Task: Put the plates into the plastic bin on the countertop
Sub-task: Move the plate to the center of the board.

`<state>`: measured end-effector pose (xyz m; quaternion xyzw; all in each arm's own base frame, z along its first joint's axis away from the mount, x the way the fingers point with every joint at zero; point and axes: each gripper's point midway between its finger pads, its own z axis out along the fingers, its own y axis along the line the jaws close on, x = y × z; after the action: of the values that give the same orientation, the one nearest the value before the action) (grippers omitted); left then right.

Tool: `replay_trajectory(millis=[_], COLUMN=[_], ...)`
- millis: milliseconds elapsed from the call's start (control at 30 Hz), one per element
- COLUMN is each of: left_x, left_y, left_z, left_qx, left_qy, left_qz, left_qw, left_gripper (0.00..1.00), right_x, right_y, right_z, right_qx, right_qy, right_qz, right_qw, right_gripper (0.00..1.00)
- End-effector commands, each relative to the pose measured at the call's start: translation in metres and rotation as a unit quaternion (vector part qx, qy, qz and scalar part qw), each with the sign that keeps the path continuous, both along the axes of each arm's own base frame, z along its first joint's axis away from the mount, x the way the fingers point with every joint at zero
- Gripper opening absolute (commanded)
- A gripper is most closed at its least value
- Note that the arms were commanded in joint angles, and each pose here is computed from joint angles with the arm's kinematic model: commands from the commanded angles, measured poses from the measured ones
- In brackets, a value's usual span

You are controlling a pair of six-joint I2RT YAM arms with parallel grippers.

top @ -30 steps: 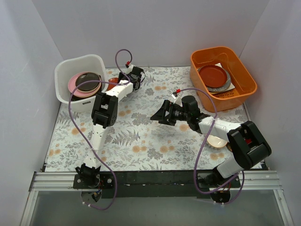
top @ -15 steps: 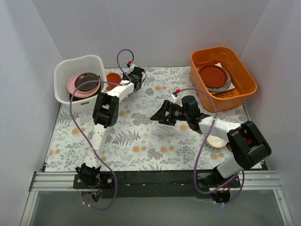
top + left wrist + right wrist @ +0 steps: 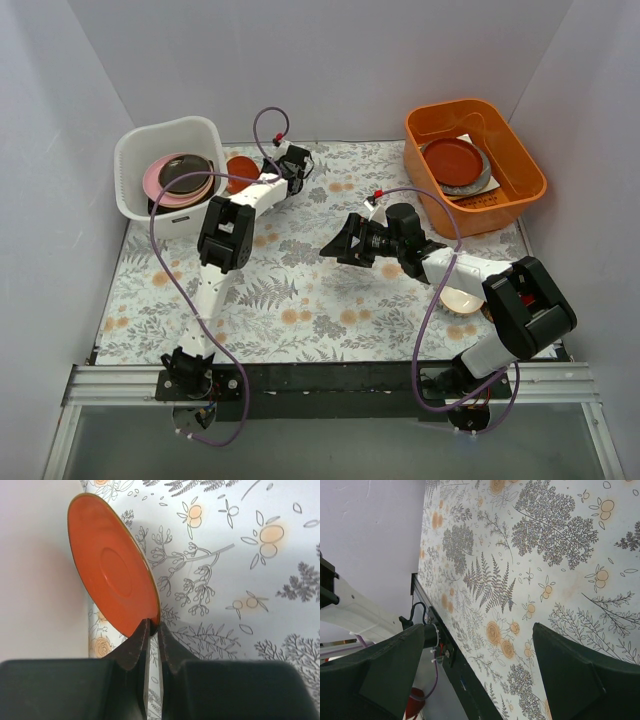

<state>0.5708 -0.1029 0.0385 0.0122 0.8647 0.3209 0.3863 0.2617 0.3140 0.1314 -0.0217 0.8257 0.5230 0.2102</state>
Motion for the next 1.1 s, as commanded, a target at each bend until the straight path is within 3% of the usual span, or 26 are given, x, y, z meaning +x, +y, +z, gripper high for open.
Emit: replay_trajectory(millis=[0,267,433,733,1067], left_x=[-0.019,-0.055,-0.092,-0.149,-0.197], left_y=[-0.019,-0.057,-0.063,-0.093,-0.112], left_z=[0.009,0.031,0.023,0.037,0.035], left_qx=[0.007,0.015,0.001,-0.068,-0.028], left_qy=[0.015,0.024,0.059,0.096,0.134], left_qz=[-0.022,-0.064,-0.072,-0.085,-0.126], left_qw=[1.0,0.998,0.996,0.989,0.983], left_gripper=[0.0,0.0,0.0,0.0,0.02], right_x=[-0.002,-0.002,-0.003,-0.008,-0.01], right_y=[0.0,-0.001,-0.002,-0.006,-0.007], right_z=[0.001,0.001,-0.001,-0.005,-0.004], right_qx=[0.008,0.006,0.003,-0.004,-0.002], right_qy=[-0.006,-0.007,-0.005,0.0,0.002], right_qz=[0.007,0.008,0.009,0.007,0.007], right_qw=[1.0,1.0,1.0,1.0,1.0], right_gripper=[0.96,0.96,0.96,0.96,0.96])
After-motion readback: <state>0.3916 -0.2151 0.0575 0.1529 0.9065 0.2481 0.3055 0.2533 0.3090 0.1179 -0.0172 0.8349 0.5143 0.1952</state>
